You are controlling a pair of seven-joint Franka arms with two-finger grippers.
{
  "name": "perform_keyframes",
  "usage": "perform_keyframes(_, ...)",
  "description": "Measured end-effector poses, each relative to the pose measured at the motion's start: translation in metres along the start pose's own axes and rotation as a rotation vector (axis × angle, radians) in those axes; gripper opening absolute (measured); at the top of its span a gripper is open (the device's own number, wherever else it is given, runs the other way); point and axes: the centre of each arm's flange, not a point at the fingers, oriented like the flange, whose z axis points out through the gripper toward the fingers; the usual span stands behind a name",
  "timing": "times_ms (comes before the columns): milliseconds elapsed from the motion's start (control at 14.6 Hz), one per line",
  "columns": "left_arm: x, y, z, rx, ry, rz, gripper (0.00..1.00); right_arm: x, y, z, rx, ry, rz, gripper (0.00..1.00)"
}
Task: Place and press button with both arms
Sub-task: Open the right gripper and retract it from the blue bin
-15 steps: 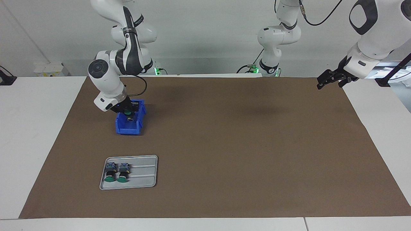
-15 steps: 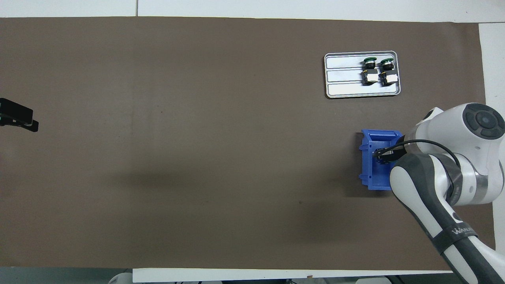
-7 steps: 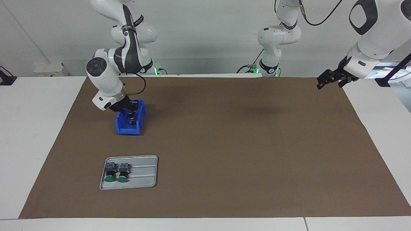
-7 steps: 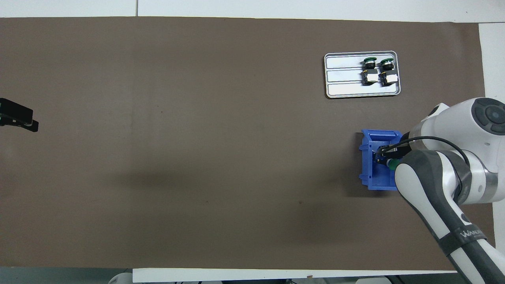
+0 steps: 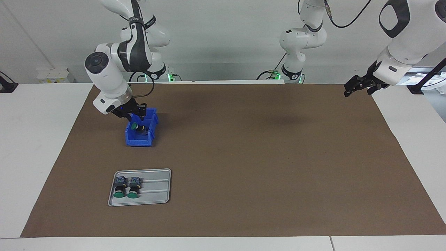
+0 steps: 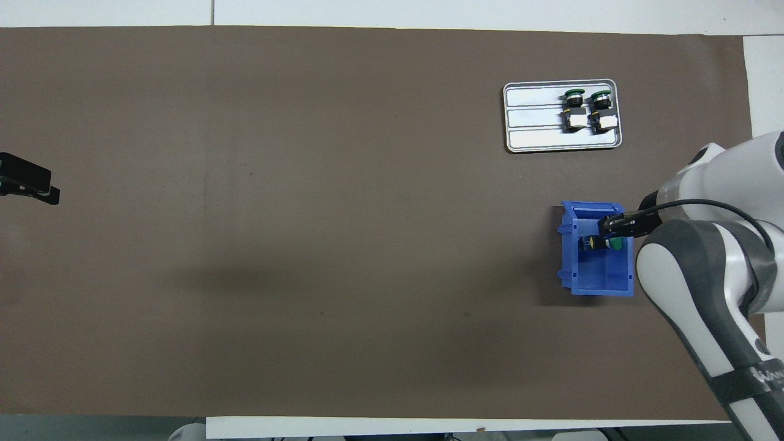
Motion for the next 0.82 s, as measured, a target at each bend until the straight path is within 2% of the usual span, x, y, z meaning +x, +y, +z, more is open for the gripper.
perform_keyframes(205,0.0,0.0,0.0,0.0,0.0,0.0,1.0,0.006,0.009,-0.053,0.002,0.025,0.016,0.96)
perform_keyframes(273,0.0,0.0,0.0,0.0,0.0,0.0,1.0,0.005,0.015,-0.074,0.004,0.026,0.028,1.0)
perform_keyframes(615,0.0,0.0,0.0,0.0,0.0,0.0,1.0,-0.009,0.033,-0.176,0.009,0.029,0.063,1.0)
perform_keyframes(820,0.0,0.0,0.0,0.0,0.0,0.0,1.0,-0.003,0.043,-0.199,0.0,0.04,0.081,1.0)
